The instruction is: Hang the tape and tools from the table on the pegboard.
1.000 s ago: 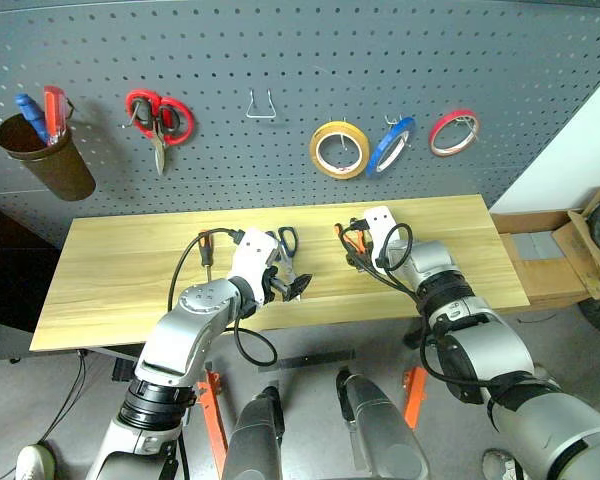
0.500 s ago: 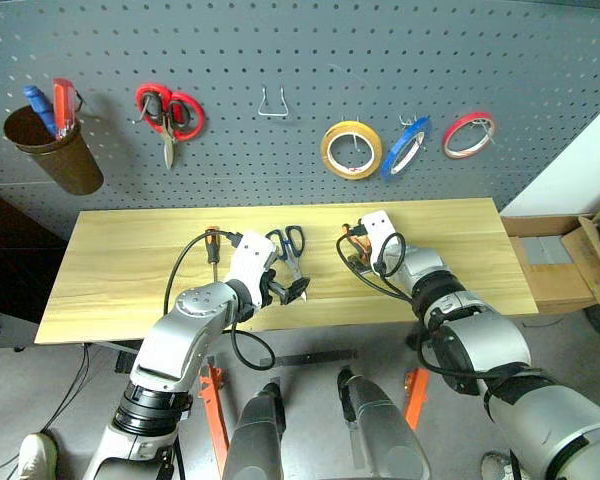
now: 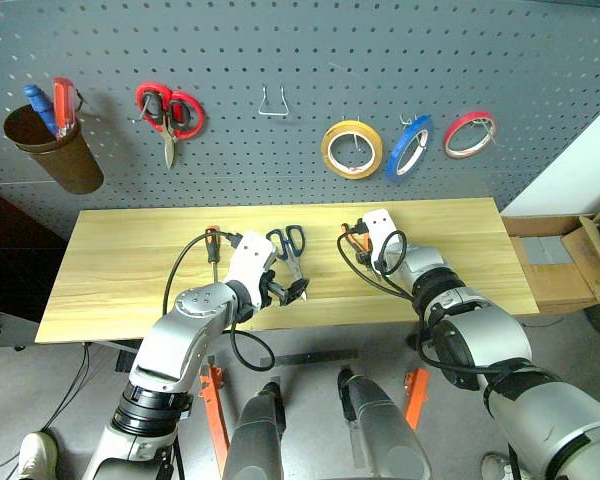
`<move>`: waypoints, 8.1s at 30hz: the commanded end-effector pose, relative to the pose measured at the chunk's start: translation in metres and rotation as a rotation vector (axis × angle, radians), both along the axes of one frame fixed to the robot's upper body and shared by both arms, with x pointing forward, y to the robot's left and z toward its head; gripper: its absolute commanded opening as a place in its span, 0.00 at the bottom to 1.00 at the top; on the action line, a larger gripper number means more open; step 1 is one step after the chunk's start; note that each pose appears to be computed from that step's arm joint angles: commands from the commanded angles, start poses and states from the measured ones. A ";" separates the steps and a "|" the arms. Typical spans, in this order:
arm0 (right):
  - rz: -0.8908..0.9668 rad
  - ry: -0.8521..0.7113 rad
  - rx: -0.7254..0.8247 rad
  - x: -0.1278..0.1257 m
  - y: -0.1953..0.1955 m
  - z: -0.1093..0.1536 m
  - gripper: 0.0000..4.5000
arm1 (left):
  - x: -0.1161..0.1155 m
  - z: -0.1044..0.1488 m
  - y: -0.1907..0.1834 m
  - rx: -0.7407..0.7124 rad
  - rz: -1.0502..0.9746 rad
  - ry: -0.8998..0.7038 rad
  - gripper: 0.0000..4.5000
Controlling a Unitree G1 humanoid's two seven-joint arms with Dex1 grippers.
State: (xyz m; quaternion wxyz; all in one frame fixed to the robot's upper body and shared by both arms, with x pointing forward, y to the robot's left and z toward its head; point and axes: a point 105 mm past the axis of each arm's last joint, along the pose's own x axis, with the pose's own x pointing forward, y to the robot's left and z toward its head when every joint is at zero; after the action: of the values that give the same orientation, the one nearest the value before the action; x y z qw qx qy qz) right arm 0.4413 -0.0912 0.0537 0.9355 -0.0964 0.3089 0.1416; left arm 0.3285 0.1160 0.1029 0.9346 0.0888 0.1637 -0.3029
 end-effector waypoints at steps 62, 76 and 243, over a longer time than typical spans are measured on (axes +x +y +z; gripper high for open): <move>0.216 0.191 -0.181 -0.020 -0.035 -0.015 1.00 | 0.005 0.018 -0.007 -0.023 0.003 -0.090 1.00; 0.217 0.193 -0.200 -0.021 -0.044 -0.019 0.38 | 0.007 0.019 -0.006 -0.025 0.007 -0.092 1.00; 1.028 -0.483 0.199 -0.136 0.011 0.115 0.99 | 0.043 -0.070 -0.025 0.151 0.823 0.113 1.00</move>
State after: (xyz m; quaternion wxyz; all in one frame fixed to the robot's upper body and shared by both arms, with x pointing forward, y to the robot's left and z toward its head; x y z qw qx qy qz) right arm 0.3057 -0.0800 0.1560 0.7935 -0.1812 0.0061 0.5810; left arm 0.3756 0.0880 0.0349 0.9607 0.0687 0.2515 0.0954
